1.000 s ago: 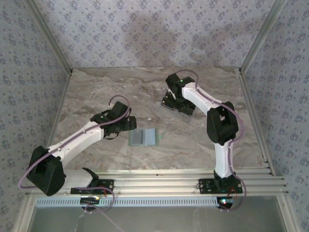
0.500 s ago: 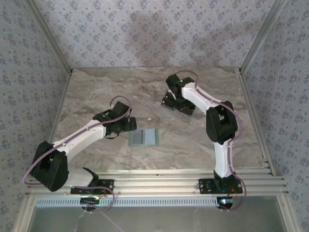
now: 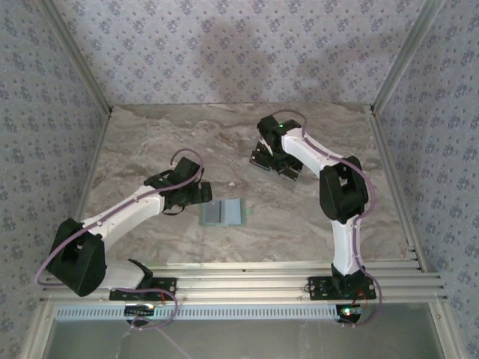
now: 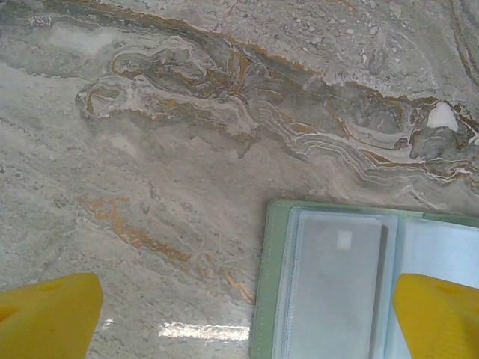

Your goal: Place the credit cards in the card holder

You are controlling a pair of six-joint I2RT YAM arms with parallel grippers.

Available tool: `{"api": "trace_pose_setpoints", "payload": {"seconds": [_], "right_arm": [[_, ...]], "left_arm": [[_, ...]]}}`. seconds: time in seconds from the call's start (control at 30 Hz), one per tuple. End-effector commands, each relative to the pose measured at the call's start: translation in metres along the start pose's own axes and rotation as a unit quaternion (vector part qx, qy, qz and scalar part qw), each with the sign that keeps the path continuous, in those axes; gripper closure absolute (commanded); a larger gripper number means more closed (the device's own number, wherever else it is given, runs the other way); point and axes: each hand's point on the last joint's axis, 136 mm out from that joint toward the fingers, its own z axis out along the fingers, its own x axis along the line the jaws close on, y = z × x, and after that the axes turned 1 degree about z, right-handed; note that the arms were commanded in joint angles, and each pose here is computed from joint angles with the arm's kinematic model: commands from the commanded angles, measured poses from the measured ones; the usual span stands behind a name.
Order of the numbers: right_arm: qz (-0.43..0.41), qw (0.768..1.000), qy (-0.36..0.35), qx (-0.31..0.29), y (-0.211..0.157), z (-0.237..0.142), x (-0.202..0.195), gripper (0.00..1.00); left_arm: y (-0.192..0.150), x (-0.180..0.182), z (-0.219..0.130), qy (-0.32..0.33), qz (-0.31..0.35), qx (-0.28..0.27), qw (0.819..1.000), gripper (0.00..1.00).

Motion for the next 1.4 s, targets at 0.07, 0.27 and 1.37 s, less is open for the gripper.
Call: {"api": "trace_pose_setpoints", "payload": {"seconds": [0.07, 0.27, 1.37], "right_arm": [[-0.028, 1.000, -0.004, 0.003, -0.004, -0.006, -0.001, 0.89], [-0.052, 0.998, 0.011, -0.021, -0.001, -0.017, 0.002, 0.95], [-0.029, 0.985, 0.110, -0.129, 0.011, -0.109, 0.021, 1.00]], "left_arm": [[0.002, -0.001, -0.001, -0.006, 0.001, -0.001, 1.000, 0.00], [0.003, -0.004, 0.001, -0.007, 0.005, 0.003, 1.000, 0.00], [0.009, -0.003, 0.000, 0.004, 0.015, 0.001, 1.000, 0.00]]}}
